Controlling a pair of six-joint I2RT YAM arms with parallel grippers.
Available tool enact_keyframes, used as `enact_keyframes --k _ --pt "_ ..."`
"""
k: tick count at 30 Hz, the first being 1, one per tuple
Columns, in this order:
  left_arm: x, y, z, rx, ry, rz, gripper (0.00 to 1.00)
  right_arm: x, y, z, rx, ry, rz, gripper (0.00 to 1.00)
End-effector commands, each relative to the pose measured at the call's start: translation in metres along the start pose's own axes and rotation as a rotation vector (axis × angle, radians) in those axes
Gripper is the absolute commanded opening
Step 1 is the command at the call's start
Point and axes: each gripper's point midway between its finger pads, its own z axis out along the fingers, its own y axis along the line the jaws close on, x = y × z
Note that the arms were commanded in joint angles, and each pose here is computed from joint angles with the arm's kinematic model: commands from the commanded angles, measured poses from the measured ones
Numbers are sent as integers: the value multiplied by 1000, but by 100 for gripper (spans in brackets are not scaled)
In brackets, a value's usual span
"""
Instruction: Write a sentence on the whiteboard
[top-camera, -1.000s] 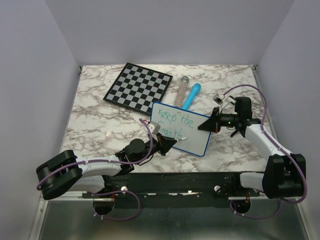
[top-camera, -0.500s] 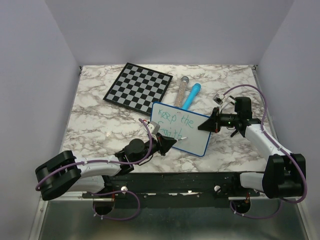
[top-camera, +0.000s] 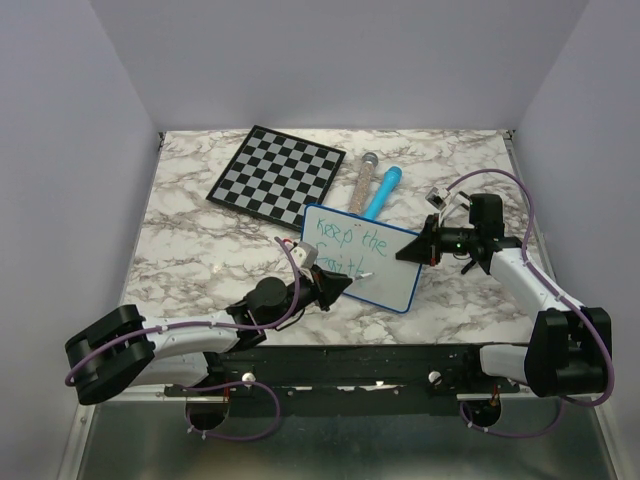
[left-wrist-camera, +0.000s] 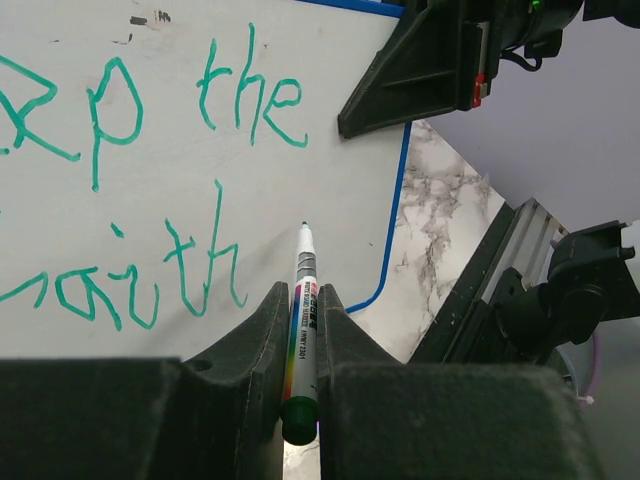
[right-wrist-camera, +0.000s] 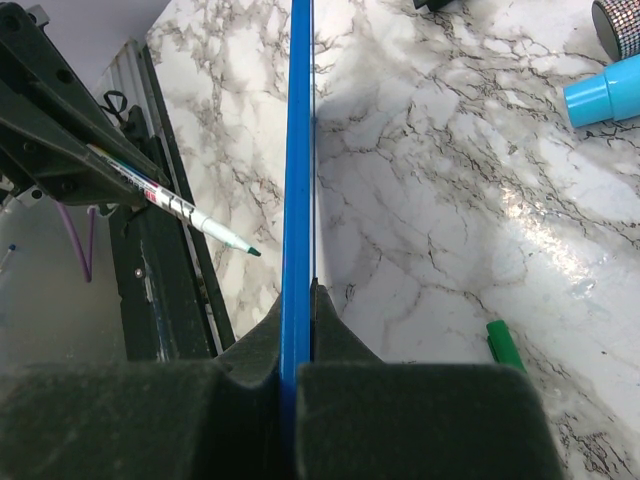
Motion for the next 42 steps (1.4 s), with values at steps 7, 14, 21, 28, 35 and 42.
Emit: enact_keyframes --k 7,14,21,28,35,42 --pt "-13 -3 -4 1 -42 21 0 -22 14 -1 -61 -33 -79 1" --pt "-11 -2 -6 2 -40 24 0 -23 15 -3 -62 -28 -105 1" --pt "-12 0 -9 -3 -47 25 0 -23 16 -4 -61 -23 -120 1" --pt "-20 5 -11 -36 -83 15 0 -21 16 -3 -64 -22 -114 1" --pt "-22 -2 -4 -13 -80 10 0 -22 17 -3 -70 -23 -103 1" --pt "-6 -7 4 32 -25 25 0 -21 16 -3 -67 -24 -97 1"
